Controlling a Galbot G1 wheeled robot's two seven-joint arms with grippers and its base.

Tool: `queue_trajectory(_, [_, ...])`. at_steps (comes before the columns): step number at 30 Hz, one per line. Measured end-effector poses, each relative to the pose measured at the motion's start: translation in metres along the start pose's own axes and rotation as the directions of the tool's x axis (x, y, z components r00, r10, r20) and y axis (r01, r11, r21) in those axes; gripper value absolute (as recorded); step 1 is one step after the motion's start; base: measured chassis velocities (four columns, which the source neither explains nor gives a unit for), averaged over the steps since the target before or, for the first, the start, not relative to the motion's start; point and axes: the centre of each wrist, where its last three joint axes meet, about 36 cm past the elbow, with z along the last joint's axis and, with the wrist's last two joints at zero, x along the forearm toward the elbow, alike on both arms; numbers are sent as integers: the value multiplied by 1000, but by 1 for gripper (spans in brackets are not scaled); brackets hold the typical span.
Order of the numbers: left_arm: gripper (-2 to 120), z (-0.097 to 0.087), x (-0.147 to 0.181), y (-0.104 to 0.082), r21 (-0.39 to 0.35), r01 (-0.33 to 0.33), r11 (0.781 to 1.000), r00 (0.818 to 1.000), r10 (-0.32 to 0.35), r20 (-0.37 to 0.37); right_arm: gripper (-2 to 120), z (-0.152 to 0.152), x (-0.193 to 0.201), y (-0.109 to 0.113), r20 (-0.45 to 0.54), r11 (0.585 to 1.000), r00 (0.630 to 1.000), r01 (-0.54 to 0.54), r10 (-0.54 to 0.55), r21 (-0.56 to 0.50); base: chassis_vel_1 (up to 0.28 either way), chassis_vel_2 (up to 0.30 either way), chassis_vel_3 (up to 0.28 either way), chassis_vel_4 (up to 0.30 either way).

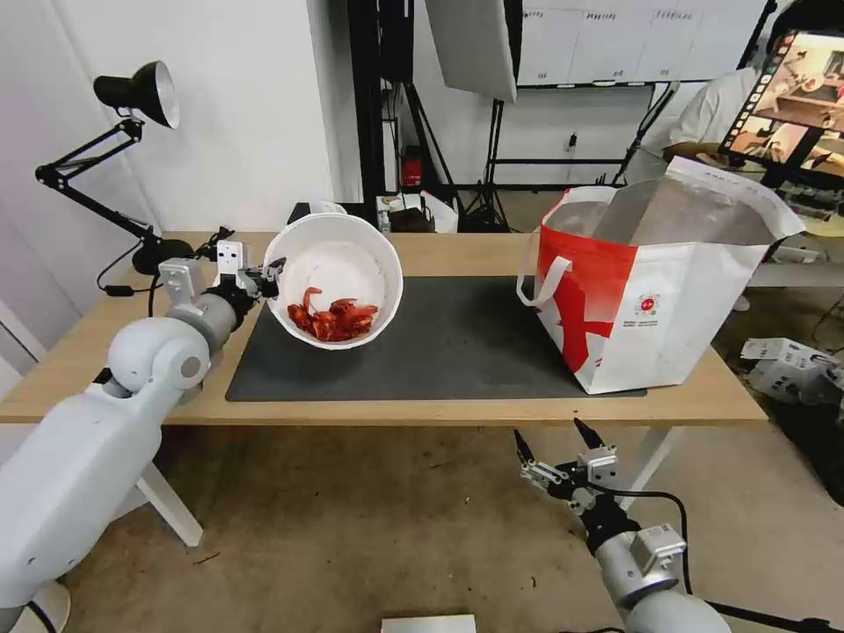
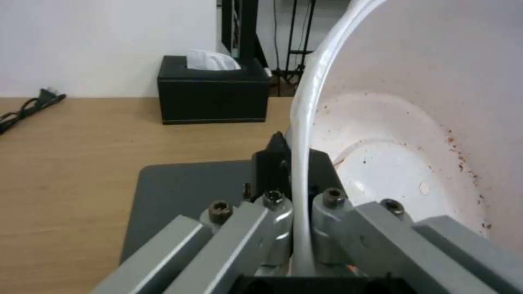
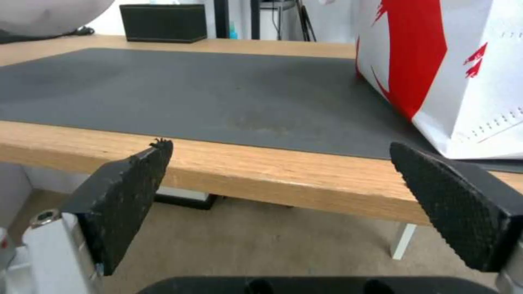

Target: Pick up the trash from the table and place it into the takeout bag.

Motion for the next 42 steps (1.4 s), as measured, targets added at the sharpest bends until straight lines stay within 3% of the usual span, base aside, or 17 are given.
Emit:
queue_trajectory(7, [0, -33, -19, -28, 61, -56, 997, 998, 54, 26, 100, 0, 0, 0, 0, 1000, 1000, 0, 0, 0, 0, 0, 0, 0])
queue_trajectory(9, [0, -56, -35, -48, 69, -92, 993, 995, 88, 53, 100, 0, 0, 0, 0, 1000, 1000, 0, 0, 0, 0, 0, 0, 0])
queue_trajectory(10, [0, -56, -35, -48, 69, -92, 993, 995, 88, 53, 100, 0, 0, 0, 0, 1000, 1000, 0, 0, 0, 0, 0, 0, 0])
queue_trajectory(13, [0, -85, -57, -82, 69, -152, 986, 987, 147, 72, 100, 0, 0, 0, 0, 1000, 1000, 0, 0, 0, 0, 0, 0, 0])
queue_trajectory(14, [0, -85, -57, -82, 69, -152, 986, 987, 147, 72, 100, 0, 0, 0, 0, 1000, 1000, 0, 0, 0, 0, 0, 0, 0])
queue_trajectory(17, [0, -102, -71, -108, 63, -194, 979, 979, 189, 78, 100, 0, 0, 0, 0, 1000, 1000, 0, 0, 0, 0, 0, 0, 0])
queue_trajectory(20, [0, -131, -88, -145, 48, -231, 972, 969, 225, 100, 100, 0, 0, 0, 0, 1000, 1000, 0, 0, 0, 0, 0, 0, 0])
queue_trajectory(21, [0, -131, -88, -145, 48, -231, 972, 969, 225, 100, 100, 0, 0, 0, 0, 1000, 1000, 0, 0, 0, 0, 0, 0, 0])
queue_trajectory(24, [0, -165, -100, -177, 42, -247, 968, 962, 240, 127, 100, 0, 0, 0, 0, 1000, 1000, 0, 0, 0, 0, 0, 0, 0])
queue_trajectory(25, [0, -165, -100, -177, 42, -247, 968, 962, 240, 127, 100, 0, 0, 0, 0, 1000, 1000, 0, 0, 0, 0, 0, 0, 0])
queue_trajectory(28, [0, -185, -110, -204, 50, -251, 967, 961, 242, 136, 100, 0, 0, 0, 0, 1000, 1000, 0, 0, 0, 0, 0, 0, 0])
queue_trajectory(33, [0, -191, -125, -231, 52, -234, 971, 966, 226, 126, 100, 0, 0, 0, 0, 1000, 1000, 0, 0, 0, 0, 0, 0, 0])
queue_trajectory(36, [0, -191, -141, -271, 36, -229, 973, 968, 224, 110, 100, 0, 0, 0, 0, 1000, 1000, 0, 0, 0, 0, 0, 0, 0])
queue_trajectory(37, [0, -191, -141, -271, 36, -229, 973, 968, 224, 110, 100, 0, 0, 0, 0, 1000, 1000, 0, 0, 0, 0, 0, 0, 0])
queue_trajectory(39, [0, -189, -149, -297, 3, -221, 975, 969, 219, 113, 100, 0, 0, 0, 0, 1000, 1000, 0, 0, 0, 0, 0, 0, 0])
queue_trajectory(40, [0, -189, -149, -297, 3, -221, 975, 969, 219, 113, 100, 0, 0, 0, 0, 1000, 1000, 0, 0, 0, 0, 0, 0, 0])
queue_trajectory(42, [0, -187, -155, -318, -12, -225, 974, 969, 225, 104, 100, 0, 0, 0, 0, 1000, 1000, 0, 0, 0, 0, 0, 0, 0])
